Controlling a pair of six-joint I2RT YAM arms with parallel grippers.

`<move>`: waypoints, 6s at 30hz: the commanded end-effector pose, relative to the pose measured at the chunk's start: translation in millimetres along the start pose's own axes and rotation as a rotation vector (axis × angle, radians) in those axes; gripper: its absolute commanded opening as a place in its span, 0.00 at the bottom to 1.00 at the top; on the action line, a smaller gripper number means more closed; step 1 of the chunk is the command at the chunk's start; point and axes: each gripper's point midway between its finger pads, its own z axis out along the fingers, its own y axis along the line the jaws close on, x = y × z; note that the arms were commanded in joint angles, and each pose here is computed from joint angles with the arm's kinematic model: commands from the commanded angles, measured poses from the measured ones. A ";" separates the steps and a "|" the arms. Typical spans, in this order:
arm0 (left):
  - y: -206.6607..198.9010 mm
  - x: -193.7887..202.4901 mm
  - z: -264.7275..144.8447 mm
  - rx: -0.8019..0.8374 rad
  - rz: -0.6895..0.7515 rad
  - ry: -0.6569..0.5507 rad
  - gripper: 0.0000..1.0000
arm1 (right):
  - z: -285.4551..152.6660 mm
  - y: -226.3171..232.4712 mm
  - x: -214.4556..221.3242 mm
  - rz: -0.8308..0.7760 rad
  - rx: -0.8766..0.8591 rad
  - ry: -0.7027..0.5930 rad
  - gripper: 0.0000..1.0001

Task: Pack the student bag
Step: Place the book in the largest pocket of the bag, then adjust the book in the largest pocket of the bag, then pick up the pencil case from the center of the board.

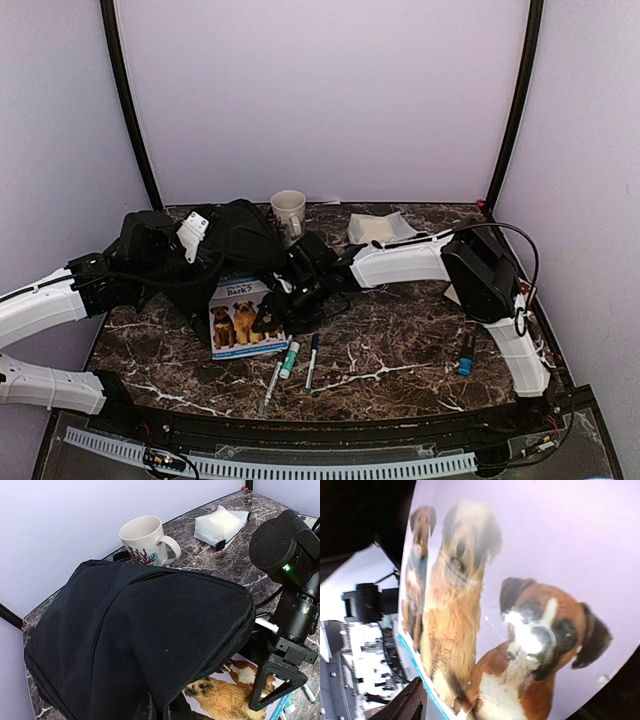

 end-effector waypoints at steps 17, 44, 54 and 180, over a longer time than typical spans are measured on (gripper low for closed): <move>12.9 -44.0 -21.6 -0.037 -0.038 -0.189 0.00 | -39.9 17.1 20.9 -0.472 0.383 -0.035 0.70; 7.3 -47.0 -25.7 0.003 -0.034 -0.204 0.00 | -15.4 37.2 56.4 -1.439 0.724 0.281 0.58; 7.0 -47.1 -26.5 0.006 -0.033 -0.206 0.00 | -10.4 15.5 19.7 -1.382 0.902 0.186 0.49; 25.5 -23.9 -14.4 -0.121 -0.020 -0.107 0.00 | -190.2 -16.6 35.5 -1.124 0.771 0.058 0.36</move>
